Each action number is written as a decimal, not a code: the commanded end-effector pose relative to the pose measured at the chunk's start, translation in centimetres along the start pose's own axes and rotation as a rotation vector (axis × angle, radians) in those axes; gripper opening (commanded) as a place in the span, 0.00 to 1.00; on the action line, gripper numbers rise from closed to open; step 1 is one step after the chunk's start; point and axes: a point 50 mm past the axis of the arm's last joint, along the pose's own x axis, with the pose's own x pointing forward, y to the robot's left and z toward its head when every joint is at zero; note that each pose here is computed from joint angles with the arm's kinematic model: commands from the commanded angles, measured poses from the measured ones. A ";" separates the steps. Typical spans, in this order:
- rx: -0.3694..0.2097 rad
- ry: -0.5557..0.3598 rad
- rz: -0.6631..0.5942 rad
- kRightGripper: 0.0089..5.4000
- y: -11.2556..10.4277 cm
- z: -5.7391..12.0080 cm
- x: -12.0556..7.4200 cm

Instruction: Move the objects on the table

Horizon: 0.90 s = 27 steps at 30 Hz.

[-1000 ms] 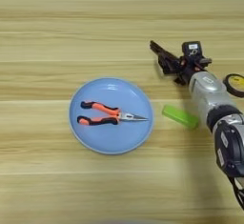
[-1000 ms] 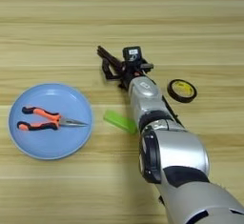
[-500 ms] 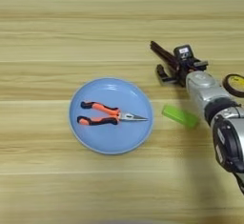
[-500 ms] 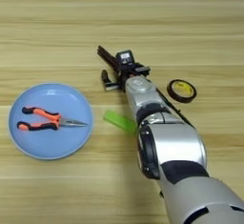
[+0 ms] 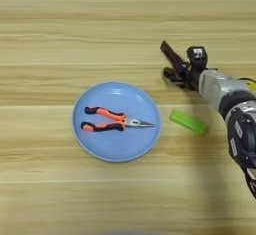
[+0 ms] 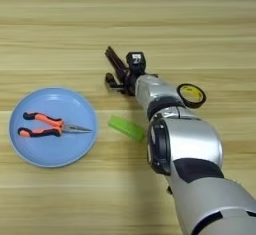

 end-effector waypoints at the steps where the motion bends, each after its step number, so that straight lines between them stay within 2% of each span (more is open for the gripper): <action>1: -0.014 -0.008 0.033 0.99 0.5 1.7 -0.1; 6: -0.045 -0.010 0.063 0.94 0.9 1.7 0.0; 20: -0.078 -0.008 0.087 0.68 1.2 1.7 0.0; 24: -0.102 -0.008 0.113 0.66 1.6 1.6 0.1; 27: -0.144 -0.008 0.158 0.65 2.0 1.6 0.1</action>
